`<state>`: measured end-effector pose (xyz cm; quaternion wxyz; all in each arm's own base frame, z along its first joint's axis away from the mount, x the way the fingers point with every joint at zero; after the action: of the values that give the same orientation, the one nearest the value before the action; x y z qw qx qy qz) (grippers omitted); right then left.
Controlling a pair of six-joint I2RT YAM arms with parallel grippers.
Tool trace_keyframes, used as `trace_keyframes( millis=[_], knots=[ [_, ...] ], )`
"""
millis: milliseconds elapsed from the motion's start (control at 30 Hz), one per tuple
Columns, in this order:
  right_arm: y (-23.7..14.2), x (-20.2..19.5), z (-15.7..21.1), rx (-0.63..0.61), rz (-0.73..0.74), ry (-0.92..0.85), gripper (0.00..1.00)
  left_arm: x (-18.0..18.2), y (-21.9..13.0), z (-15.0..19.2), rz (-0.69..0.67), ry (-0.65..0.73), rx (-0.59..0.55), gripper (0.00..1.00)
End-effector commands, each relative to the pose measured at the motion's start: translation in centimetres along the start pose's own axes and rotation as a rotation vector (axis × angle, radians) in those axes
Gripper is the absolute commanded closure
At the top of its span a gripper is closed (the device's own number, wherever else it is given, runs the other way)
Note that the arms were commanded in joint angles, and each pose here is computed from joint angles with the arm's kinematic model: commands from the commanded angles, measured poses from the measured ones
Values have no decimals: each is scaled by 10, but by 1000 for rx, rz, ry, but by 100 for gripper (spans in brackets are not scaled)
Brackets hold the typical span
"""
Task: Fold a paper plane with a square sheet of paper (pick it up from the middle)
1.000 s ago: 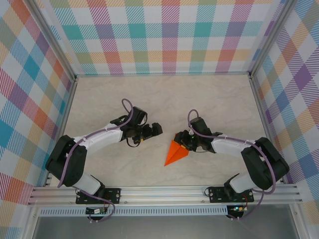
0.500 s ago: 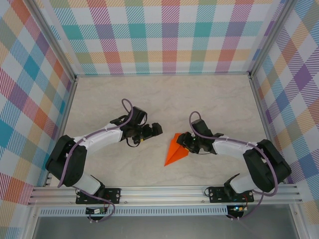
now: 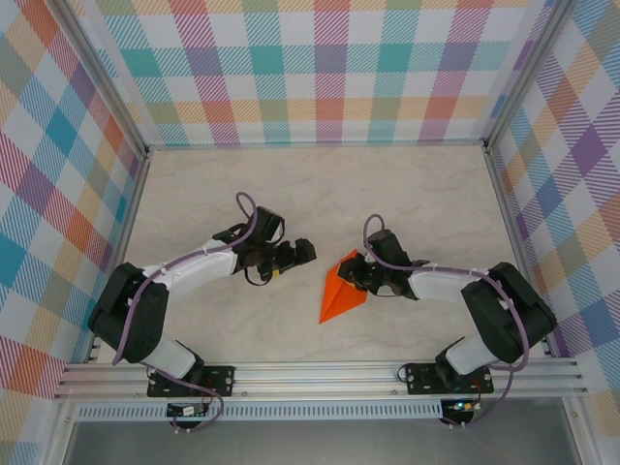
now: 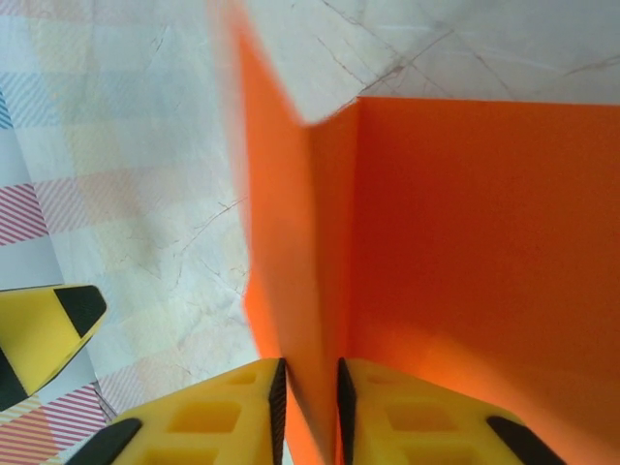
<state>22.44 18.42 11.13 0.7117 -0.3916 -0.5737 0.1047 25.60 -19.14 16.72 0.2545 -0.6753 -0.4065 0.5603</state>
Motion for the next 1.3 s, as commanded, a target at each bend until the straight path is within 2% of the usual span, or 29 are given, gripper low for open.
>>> trace_keyframes(
  millis=[0, 133, 267, 433, 567, 733, 900, 1033, 1167, 1267],
  knots=[
    [6, -3, 2, 18, -18, 6, 81, 0, -8, -4, 54, -30, -1, 0],
    [4, 4, 1, 11, -52, -8, 89, 3, -10, -3, 90, -68, 21, 0],
    [-17, 36, -6, -10, -174, -65, 92, 3, -16, -6, 200, -101, 19, 0],
    [-49, 82, -27, 12, -386, -105, 93, -7, -30, -8, 393, -120, 35, 0],
    [-66, 109, -45, 43, -519, -91, 93, -23, -46, -12, 577, -99, 7, 0],
    [-71, 133, -58, 80, -596, -81, 92, -36, -61, -17, 699, -97, -40, 0],
    [-62, 137, -64, 144, -637, -22, 92, -48, -71, -28, 816, -100, -104, 1],
    [-56, 133, -64, 173, -648, 5, 92, -52, -73, -33, 820, -83, -147, 5],
    [-52, 129, -63, 194, -653, 18, 91, -54, -71, -34, 820, -80, -144, 20],
    [-50, 127, -63, 207, -649, 23, 91, -53, -68, -32, 804, -85, -150, 34]
  ],
)
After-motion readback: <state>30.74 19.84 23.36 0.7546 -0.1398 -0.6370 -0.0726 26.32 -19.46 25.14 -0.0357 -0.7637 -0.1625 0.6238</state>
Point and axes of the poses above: each hand's point on the last joint's axis, 136 mm out from that joint toward the fingers, its own y axis out along the fingers, its own x axis along the line the jaws close on, z = x × y, the point moved 10 cm from there along -y, back along the fingers, and after that the axes turned 8 degrees about y, right-handed, at the moved point
